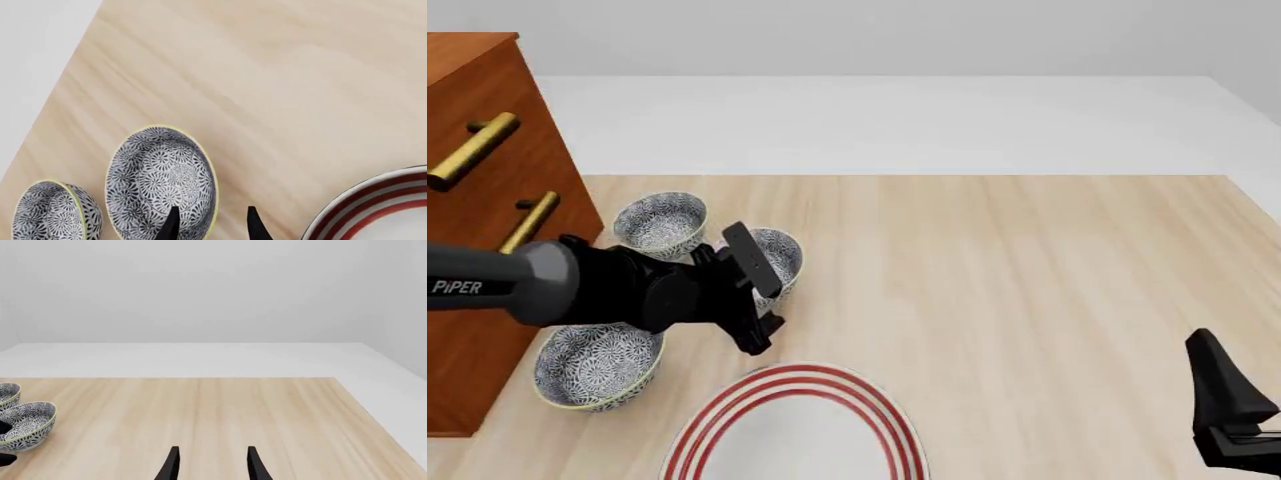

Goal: Pick up the bowl and put it in the middle on the plate.

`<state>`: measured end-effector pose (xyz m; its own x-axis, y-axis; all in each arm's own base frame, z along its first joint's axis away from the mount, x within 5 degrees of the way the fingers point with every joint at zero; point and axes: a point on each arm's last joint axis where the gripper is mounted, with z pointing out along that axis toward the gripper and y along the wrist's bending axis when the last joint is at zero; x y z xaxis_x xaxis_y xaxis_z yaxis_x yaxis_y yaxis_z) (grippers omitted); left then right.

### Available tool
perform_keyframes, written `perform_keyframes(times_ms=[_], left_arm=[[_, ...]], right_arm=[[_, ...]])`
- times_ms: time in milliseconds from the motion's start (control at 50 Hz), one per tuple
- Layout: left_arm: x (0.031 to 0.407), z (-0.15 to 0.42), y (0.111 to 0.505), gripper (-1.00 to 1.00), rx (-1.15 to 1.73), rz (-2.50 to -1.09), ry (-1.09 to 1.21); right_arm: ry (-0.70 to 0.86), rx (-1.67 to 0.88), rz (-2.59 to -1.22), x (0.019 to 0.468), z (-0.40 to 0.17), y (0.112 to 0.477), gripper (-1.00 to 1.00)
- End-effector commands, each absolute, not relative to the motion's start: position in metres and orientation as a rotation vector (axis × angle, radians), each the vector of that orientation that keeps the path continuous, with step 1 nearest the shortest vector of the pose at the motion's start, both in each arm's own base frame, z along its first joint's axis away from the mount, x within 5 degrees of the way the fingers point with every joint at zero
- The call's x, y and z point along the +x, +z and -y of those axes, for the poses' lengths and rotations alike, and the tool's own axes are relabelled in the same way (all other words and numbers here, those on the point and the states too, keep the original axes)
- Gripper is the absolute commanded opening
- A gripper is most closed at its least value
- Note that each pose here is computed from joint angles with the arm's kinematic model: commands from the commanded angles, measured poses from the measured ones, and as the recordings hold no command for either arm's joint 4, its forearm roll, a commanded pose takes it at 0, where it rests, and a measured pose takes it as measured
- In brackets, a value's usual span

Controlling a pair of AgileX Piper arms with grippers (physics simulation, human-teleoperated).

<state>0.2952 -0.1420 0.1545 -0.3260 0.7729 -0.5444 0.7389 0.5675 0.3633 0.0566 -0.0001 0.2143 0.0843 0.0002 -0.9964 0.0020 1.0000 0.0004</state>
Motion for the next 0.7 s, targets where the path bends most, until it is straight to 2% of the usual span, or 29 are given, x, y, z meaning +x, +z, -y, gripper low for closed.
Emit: perform_keyframes(times_ms=[20, 340, 540, 560, 700], left_arm=[[0.296, 0.146, 0.151, 1.00, 1.220, -2.118, 0.058], [0.304, 0.135, 0.139, 1.00, 1.235, -2.145, 0.090], [0.303, 0.145, 0.148, 1.00, 1.235, -2.137, 0.067], [0.302, 0.145, 0.148, -1.00, 1.240, -2.132, 0.069], [0.297, 0.144, 0.152, -1.00, 1.253, -2.118, 0.074]], right_arm=[[-0.001, 0.002, -1.487, 0.057, 0.000, 0.214, 1.00], [-0.001, 0.002, -1.486, 0.057, 0.000, 0.214, 1.00], [-0.001, 0.002, -1.487, 0.057, 0.000, 0.214, 1.00], [-0.001, 0.001, -1.486, 0.057, 0.000, 0.214, 1.00], [-0.002, 0.001, -1.486, 0.057, 0.000, 0.214, 1.00]])
